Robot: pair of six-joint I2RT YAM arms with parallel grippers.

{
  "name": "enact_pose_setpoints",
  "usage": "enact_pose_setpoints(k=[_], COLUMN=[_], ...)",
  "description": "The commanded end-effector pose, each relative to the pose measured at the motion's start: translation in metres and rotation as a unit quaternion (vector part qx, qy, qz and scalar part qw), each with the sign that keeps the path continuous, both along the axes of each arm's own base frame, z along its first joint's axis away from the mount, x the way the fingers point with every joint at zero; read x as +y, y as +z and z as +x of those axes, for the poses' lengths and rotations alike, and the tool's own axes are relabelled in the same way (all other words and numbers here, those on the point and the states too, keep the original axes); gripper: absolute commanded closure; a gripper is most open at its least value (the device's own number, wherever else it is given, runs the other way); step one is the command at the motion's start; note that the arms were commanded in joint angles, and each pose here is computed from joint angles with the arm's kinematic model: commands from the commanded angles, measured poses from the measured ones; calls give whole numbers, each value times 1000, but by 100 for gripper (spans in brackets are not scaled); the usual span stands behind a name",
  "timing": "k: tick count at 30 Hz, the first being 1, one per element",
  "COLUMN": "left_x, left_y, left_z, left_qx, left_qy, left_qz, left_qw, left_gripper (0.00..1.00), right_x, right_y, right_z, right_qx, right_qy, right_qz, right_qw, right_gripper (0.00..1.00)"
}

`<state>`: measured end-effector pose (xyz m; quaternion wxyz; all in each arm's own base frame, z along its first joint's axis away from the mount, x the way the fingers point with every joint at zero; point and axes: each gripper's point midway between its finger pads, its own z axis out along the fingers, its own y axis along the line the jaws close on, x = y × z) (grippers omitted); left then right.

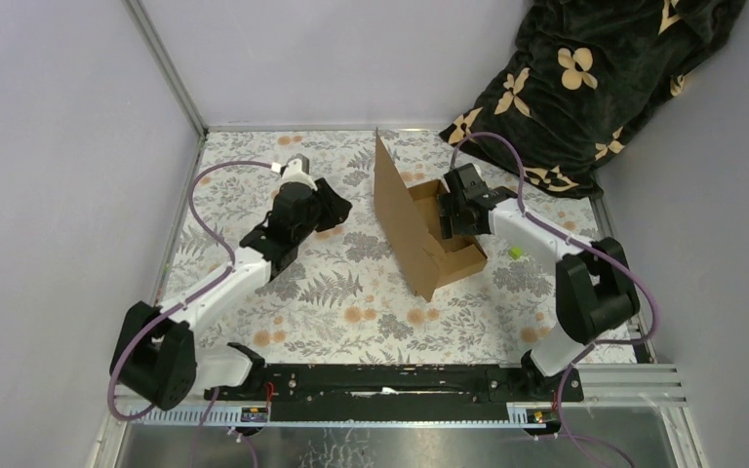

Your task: Fold the paper box

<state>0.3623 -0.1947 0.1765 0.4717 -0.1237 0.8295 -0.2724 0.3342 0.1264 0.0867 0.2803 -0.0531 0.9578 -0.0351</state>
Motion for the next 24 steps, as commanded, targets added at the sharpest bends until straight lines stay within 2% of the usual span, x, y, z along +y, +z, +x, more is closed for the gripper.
enact_pose_setpoints(k=[1,5,7,13,17,19,24], left_x=[-9,-16,-18,-22,-22,-21,-15], left_y=[3,-5,-10,-23,-22,-18,-19], left_z=[-28,-46,-52,-64,-73,-77,-92], left_qx=[3,9,14,25,25,19,25], left_qy=[-23,-38,-41,-52,-58,-58,-59], left_qz=[-15,-12,-11,-9,-8,-11,-11], left_qw=[1000,999,999,998,998,998,998], left_gripper=[52,52,52,52,52,52,52], right_x=[-4,-12,-13,-3,2,-1,-1], right_y=[7,-4,-9,-17,-21,-25,-31], right_z=[45,59,62,59,51,47,39], right_qx=[-42,-32,-28,-12,-7,0,3], right_qy=[6,6,7,-7,-37,-65,-149], right_qz=[-20,-38,-39,-2,28,33,63], right_qw=[999,999,999,1000,999,997,987], right_gripper=[21,23,28,58,65,76,88])
